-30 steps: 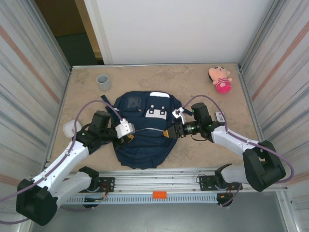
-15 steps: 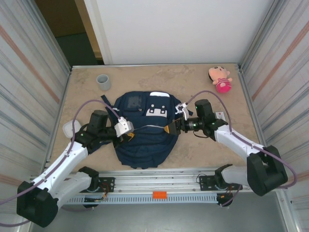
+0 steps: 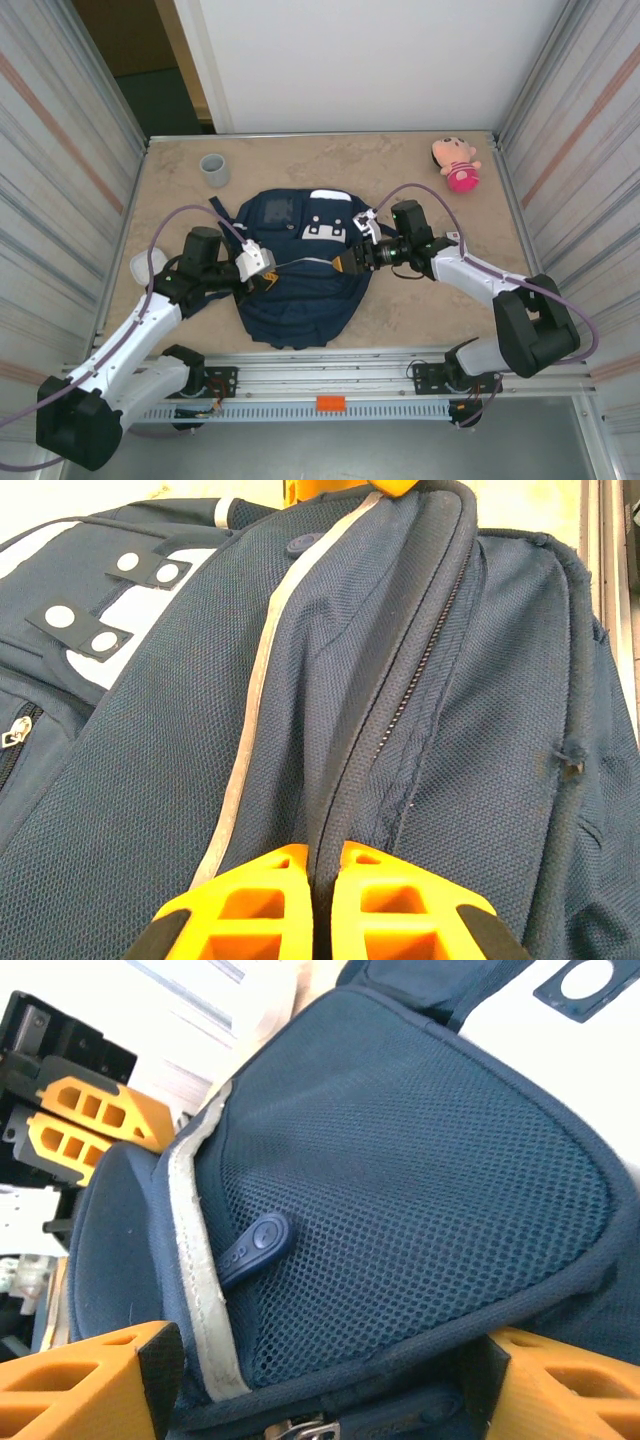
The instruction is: Pack books, pencil case, and school supplies into a backpack
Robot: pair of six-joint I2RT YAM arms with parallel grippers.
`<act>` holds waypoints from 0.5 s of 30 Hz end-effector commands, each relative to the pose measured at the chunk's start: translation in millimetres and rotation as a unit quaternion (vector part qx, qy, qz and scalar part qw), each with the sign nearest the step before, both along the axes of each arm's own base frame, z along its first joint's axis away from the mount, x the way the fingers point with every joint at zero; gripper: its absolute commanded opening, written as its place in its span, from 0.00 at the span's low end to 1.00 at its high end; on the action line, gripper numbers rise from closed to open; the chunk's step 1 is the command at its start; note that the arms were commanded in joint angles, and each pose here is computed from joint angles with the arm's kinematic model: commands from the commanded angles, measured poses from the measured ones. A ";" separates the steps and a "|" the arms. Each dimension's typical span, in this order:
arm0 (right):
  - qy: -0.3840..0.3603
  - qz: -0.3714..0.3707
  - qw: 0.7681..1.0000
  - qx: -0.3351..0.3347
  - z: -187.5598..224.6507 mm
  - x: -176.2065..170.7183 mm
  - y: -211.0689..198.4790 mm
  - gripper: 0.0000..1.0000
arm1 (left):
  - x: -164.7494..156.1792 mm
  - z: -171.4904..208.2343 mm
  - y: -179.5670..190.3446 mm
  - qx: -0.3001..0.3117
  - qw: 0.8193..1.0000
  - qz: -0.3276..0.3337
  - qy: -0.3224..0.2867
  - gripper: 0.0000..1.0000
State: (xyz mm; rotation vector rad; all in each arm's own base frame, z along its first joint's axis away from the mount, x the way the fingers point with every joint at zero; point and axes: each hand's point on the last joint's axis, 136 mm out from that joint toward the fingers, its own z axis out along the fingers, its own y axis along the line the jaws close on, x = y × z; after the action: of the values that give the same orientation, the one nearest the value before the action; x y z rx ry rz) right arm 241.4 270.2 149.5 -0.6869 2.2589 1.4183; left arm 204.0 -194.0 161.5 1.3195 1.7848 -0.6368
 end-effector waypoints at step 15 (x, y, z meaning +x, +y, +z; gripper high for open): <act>0.009 0.060 0.998 0.018 23.4 -37.0 -3.0 0.58 | 6.4 37.3 -10.5 -0.060 0.997 -0.020 -0.049 0.02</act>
State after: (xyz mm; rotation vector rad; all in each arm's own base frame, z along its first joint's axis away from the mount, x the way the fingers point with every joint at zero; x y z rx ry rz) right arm 214.6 263.8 169.2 -0.7579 2.2370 1.4767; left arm 205.0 -193.9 163.8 1.3094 1.7775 -0.6493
